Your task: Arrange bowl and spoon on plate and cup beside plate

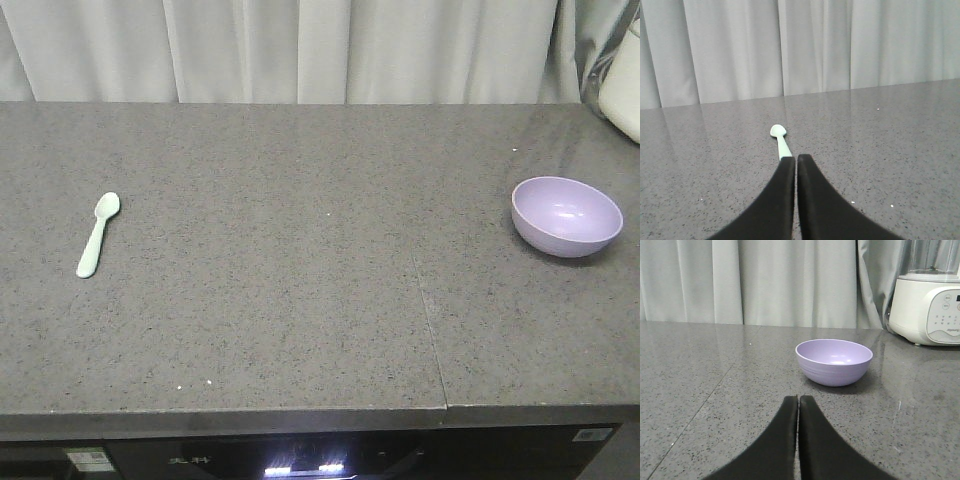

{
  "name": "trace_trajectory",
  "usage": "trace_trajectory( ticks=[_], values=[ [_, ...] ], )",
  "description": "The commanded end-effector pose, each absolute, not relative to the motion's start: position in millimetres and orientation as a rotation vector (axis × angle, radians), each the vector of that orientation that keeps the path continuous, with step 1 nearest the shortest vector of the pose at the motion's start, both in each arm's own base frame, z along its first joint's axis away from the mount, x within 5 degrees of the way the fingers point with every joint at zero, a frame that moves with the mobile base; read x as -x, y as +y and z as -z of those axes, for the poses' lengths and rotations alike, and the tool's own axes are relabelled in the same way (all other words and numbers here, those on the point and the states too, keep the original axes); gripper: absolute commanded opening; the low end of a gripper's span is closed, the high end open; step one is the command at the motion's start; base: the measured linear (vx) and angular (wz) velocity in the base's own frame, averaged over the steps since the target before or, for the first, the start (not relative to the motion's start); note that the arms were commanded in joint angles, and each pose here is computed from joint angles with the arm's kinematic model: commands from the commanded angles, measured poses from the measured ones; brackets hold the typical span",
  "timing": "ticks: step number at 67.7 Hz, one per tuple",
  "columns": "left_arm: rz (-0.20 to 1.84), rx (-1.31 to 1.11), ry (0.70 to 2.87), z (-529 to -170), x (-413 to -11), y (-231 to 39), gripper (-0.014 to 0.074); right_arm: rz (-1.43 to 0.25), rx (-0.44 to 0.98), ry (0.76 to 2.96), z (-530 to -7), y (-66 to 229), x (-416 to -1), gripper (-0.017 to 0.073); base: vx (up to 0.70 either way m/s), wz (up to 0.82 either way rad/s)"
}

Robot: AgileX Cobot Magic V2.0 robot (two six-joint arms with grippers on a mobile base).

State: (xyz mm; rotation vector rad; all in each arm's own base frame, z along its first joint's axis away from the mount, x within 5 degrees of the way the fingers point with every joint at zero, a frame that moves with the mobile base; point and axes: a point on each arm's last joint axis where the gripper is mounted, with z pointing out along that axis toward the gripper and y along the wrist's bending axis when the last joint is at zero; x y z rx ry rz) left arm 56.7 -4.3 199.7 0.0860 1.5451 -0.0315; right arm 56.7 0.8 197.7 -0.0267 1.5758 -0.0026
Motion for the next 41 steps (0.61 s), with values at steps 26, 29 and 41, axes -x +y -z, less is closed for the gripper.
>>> trace_trajectory(
  ticks=[26,29,41],
  values=[
    [0.047,-0.074,1.438,-215.9,-54.2,-4.3,-0.0006,0.014,0.032,1.489,-204.1,0.7,-55.6,-0.0004,0.07,-0.03],
    [0.047,-0.074,1.438,-215.9,-54.2,-4.3,-0.0006,0.014,0.032,1.489,-204.1,0.7,-55.6,-0.0004,0.05,-0.03],
    [0.047,-0.074,1.438,-215.9,-54.2,-4.3,-0.0006,0.014,0.032,1.489,-204.1,0.7,-55.6,-0.0004,0.04,-0.02]
  ],
)
